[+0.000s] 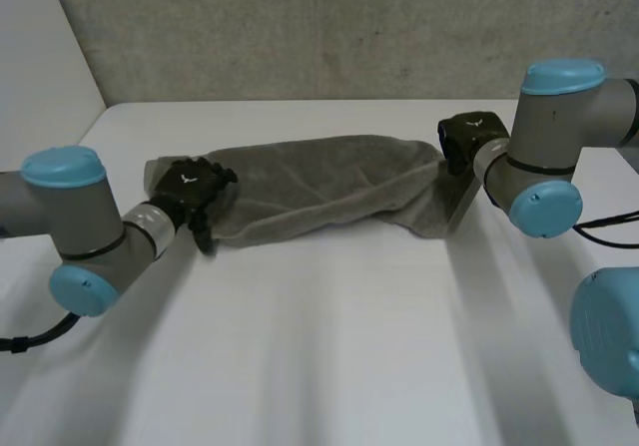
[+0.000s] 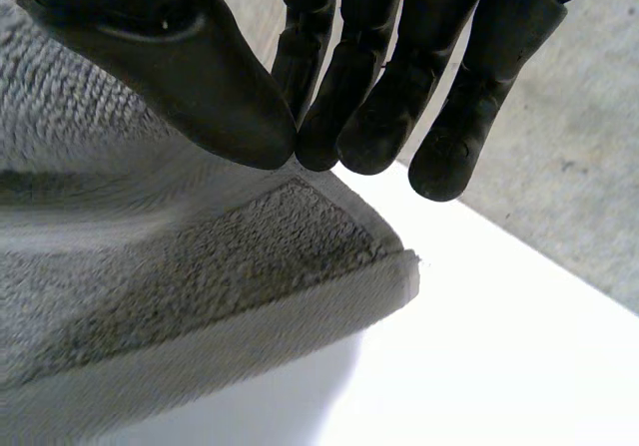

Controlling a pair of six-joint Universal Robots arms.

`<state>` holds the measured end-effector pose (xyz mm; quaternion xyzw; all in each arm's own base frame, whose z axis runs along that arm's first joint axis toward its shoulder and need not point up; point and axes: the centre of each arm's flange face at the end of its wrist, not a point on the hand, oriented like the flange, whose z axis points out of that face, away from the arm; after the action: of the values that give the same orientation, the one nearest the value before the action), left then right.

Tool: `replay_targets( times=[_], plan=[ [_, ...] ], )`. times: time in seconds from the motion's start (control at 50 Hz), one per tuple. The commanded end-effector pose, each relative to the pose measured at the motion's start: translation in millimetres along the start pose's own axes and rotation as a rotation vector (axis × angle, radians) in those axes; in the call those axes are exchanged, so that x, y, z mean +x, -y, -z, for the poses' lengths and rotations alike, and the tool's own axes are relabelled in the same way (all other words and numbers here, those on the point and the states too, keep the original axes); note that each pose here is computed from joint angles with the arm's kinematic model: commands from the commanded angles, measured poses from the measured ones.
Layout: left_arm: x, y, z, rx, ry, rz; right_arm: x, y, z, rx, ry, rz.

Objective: Fold the towel.

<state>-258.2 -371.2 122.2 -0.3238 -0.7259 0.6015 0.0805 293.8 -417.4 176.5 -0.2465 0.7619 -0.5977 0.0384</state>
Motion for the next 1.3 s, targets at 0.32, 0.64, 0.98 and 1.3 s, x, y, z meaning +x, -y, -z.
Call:
replay_targets(
  times=[0.32,0.64,0.98,1.3],
  plan=[
    [14.5,1.4,-13.5,0.006,-0.028,0.015,33.0,-13.8,-4.9,-0.052,-0.09,-0.115],
    [-38.7,118.0,39.6,0.207,0.218,-0.034,39.8,71.0,64.2,0.01,0.036,-0.12],
    [-70.8,142.6,88.1,0.155,0.212,-0.046,42.3,105.5,147.4,0.008,0.041,0.233],
    [-87.0,113.8,4.8,0.147,0.235,-0.32,10.5,123.7,76.9,0.3,-0.079,0.393]
  ],
)
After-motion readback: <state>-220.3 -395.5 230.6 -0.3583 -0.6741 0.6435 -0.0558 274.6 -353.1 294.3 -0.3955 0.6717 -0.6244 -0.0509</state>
